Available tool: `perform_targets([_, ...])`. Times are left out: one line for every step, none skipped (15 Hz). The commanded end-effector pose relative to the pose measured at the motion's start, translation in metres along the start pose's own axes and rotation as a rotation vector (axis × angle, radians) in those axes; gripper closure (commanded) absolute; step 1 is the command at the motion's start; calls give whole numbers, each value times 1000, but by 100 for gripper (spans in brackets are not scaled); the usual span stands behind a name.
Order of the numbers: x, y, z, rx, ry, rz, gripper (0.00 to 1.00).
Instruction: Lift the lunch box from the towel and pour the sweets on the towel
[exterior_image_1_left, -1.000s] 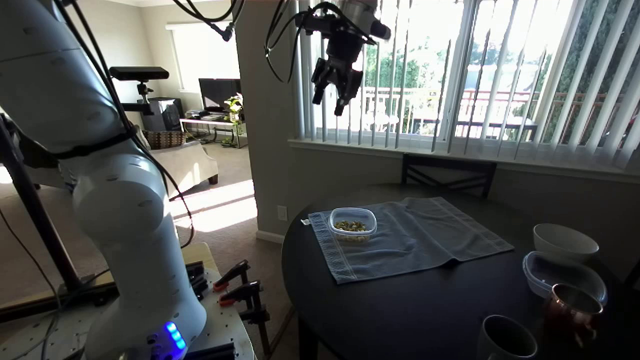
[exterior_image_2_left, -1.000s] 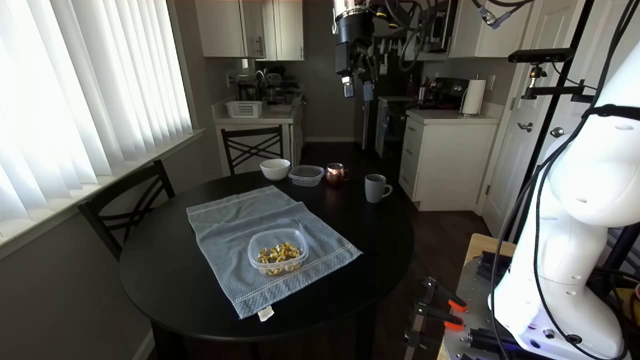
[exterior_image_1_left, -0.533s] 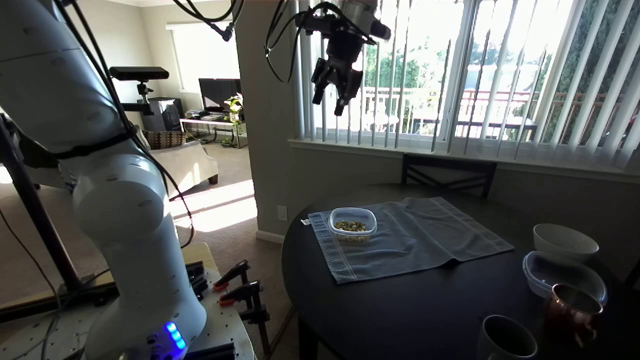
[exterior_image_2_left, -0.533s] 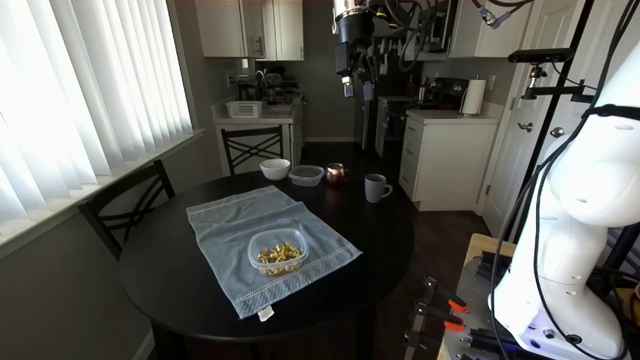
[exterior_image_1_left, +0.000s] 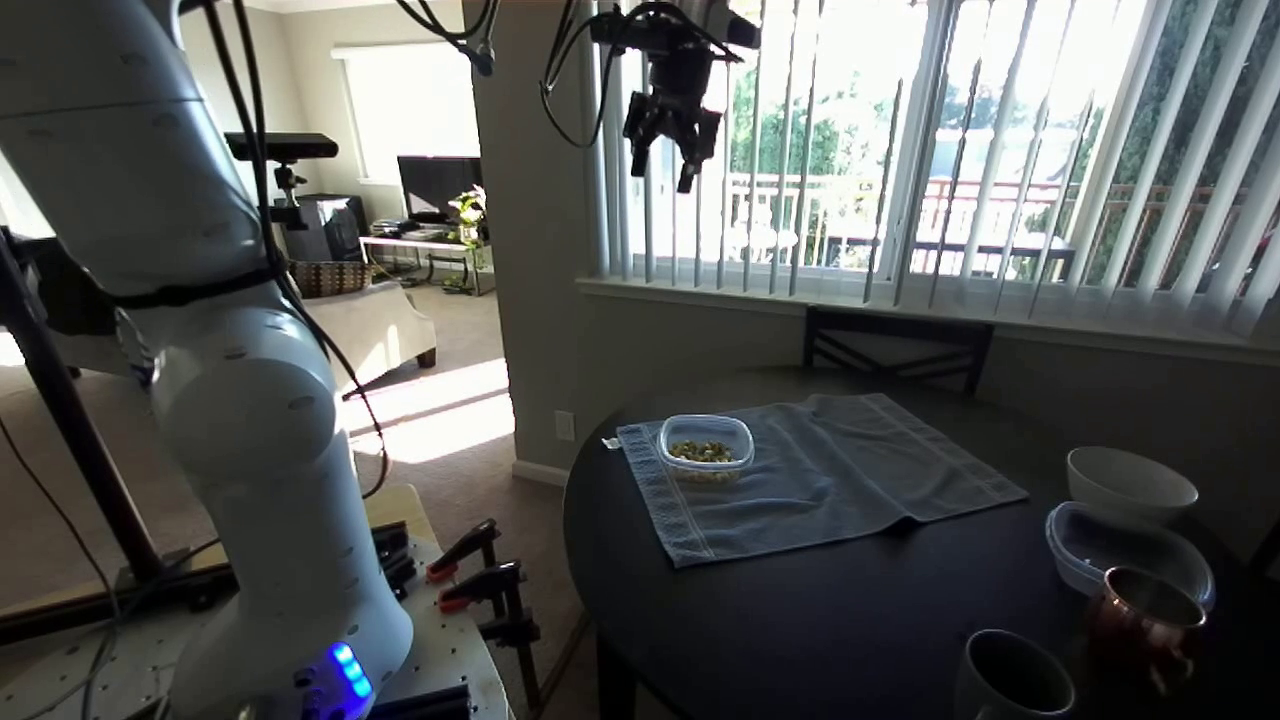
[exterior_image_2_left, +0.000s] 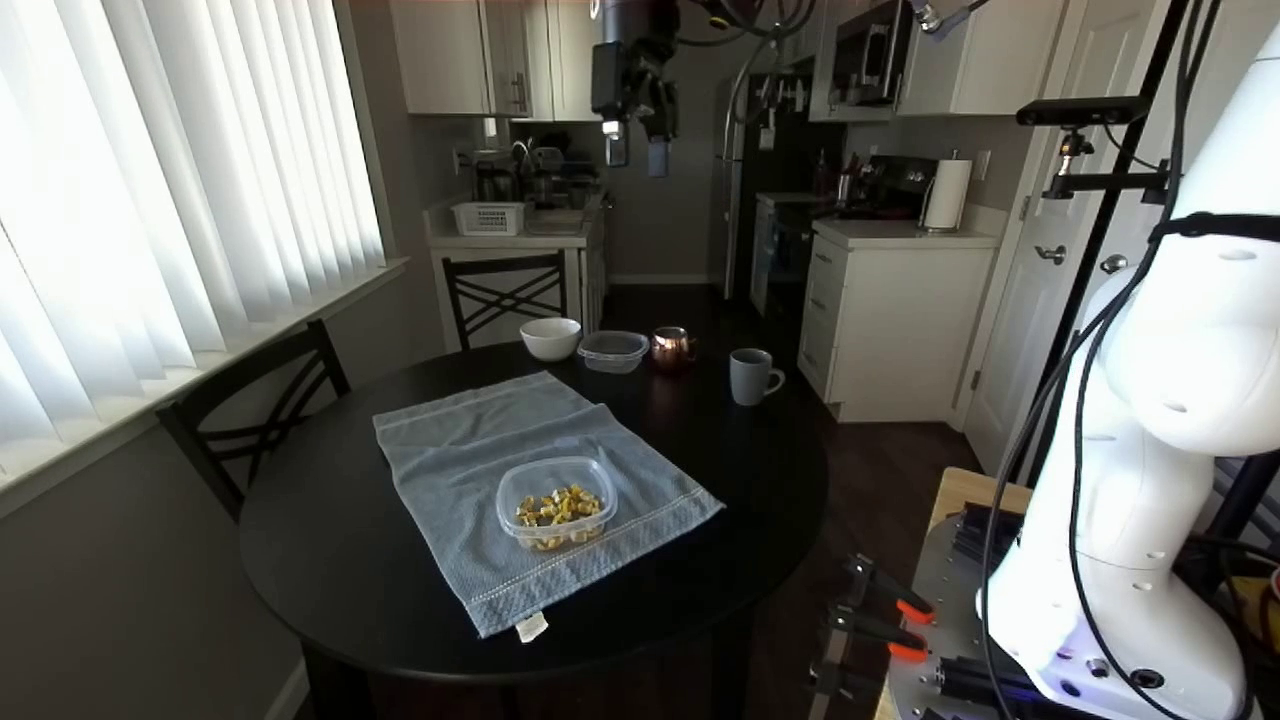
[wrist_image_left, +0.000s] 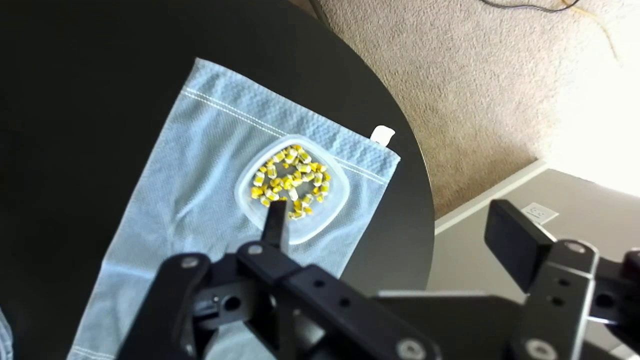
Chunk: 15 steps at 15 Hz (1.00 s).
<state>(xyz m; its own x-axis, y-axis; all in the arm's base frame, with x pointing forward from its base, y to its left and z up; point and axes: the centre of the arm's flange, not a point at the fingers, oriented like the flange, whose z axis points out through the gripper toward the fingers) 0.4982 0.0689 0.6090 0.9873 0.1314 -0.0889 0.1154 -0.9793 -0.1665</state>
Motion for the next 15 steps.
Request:
perform_targets([66,-19,13,-21,1,14,0])
perform_targets([81,-18,25,-31,0,33,0])
perform_targets([98,-11,46,-28,-15,65,0])
perform_targets([110,-6,61,-26,-26,86,0])
perform_targets([121,-1,78,-23,-45,113,0])
perform_targets([131,4,94,-21,-63,134,0])
perform_targets([139,7,109,-27,-84,145,0])
perform_targets([146,9,122,-32,-104,152,0])
perform_targets([151,11,134,-33,-124,147,0])
perform_targets([157,13,142,-32,-137,143,0])
perform_targets([159,15,150,-28,-145,124,0])
perform_targets([162,17,156,-31,-153,124,0])
perform_targets([162,21,160,-24,-188,107,0])
perform_targets([162,24,161,-14,-209,76,0])
perform_targets([156,19,166,-13,-177,117,0])
